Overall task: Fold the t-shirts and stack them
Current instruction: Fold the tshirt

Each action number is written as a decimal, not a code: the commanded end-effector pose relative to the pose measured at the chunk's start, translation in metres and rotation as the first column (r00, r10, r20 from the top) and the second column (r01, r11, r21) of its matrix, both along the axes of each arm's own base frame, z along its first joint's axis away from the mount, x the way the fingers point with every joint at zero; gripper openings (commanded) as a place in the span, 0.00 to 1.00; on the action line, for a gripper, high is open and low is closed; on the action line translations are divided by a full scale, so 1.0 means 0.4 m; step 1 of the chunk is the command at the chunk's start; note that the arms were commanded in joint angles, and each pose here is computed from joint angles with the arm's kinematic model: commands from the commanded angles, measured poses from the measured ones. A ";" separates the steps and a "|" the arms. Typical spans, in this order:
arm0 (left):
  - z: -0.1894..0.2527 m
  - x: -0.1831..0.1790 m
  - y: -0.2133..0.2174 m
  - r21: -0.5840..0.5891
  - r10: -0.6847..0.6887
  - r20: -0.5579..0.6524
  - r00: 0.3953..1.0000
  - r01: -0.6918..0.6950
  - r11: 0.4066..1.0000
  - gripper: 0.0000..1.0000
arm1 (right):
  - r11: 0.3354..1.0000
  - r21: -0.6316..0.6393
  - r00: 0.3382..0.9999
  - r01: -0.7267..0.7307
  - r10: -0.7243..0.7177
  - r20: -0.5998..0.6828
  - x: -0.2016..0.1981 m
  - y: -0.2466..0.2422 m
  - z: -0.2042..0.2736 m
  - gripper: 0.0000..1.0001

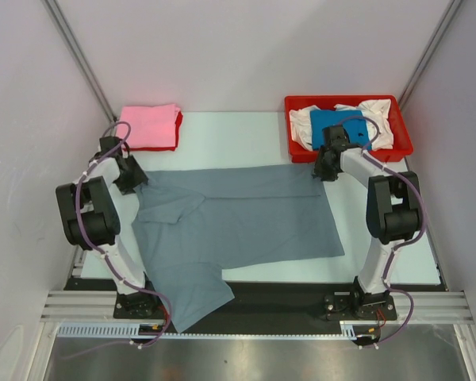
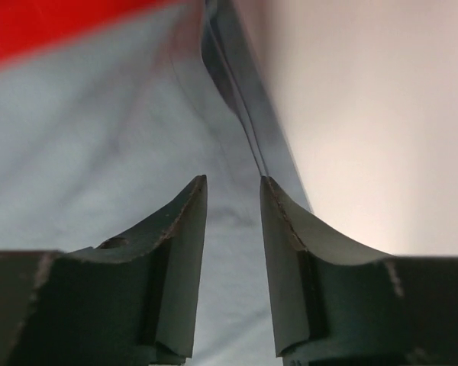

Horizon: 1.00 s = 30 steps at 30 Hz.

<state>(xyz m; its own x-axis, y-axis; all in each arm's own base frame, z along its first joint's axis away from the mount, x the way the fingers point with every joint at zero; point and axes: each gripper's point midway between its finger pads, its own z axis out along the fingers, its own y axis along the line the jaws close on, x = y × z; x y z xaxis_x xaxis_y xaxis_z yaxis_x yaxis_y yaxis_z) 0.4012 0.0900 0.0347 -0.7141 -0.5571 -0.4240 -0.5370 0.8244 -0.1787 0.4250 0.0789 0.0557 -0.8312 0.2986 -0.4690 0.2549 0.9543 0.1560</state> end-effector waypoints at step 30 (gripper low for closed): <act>0.205 -0.037 -0.169 -0.187 0.004 0.219 0.976 0.038 0.982 0.58 | 0.994 -0.089 0.997 0.060 -0.063 -0.036 -0.212 -0.029 -0.051 0.42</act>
